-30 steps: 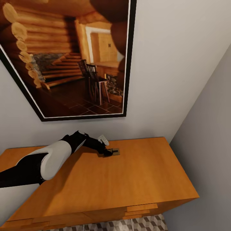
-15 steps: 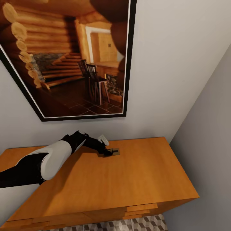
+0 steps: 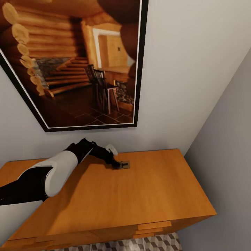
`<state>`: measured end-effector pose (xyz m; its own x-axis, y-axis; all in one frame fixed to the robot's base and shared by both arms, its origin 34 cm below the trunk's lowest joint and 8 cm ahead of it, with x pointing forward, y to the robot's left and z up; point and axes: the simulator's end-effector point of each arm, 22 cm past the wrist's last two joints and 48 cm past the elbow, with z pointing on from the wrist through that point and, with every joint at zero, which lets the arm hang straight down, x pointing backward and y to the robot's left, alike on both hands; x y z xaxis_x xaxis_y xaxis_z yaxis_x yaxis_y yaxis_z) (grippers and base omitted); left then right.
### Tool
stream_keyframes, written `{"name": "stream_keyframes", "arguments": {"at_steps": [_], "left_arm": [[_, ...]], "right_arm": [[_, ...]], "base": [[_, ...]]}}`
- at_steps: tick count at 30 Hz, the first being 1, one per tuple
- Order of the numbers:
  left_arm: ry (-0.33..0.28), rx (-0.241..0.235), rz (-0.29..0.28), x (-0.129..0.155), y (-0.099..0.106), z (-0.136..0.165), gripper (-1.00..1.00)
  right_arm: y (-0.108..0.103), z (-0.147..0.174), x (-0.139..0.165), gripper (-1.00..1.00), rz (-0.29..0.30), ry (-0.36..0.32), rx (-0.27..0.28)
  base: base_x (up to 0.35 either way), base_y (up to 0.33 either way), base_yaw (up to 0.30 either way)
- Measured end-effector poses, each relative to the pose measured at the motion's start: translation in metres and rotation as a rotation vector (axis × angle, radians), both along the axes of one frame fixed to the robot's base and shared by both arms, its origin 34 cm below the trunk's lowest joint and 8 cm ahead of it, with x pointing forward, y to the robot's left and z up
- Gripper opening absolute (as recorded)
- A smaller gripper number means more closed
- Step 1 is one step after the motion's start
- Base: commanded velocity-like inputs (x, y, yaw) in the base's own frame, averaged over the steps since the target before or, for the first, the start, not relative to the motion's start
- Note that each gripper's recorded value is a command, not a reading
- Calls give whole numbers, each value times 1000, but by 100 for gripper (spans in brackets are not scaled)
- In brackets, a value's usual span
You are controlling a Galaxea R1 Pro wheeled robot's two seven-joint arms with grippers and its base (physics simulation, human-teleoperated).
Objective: Take the four mousetraps from the cabinet in the bathroom and place them on the bathroom floor. Make sure all four end up on the same floor surface, and ensure that at least two of them are either under or directly next to the same bathroom sink.
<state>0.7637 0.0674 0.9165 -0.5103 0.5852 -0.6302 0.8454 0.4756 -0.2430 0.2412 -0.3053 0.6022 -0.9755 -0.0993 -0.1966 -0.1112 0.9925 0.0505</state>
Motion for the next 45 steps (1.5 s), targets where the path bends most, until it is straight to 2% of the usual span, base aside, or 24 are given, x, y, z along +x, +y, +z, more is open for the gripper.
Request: {"name": "stream_keyframes", "arguments": {"at_steps": [12, 38, 45], "left_arm": [[-9, -2, 9, 10, -1, 15, 100], [-10, -3, 6, 10, -3, 16, 100], [-16, 24, -32, 5, -10, 13, 100]], "right_arm": [[0, 0, 0, -100, 0, -1, 0], [0, 0, 1, -100, 0, -2, 0], [0, 0, 1, -100, 0, -2, 0]], "base": [[0, 0, 0], [0, 0, 0], [0, 0, 0]]}}
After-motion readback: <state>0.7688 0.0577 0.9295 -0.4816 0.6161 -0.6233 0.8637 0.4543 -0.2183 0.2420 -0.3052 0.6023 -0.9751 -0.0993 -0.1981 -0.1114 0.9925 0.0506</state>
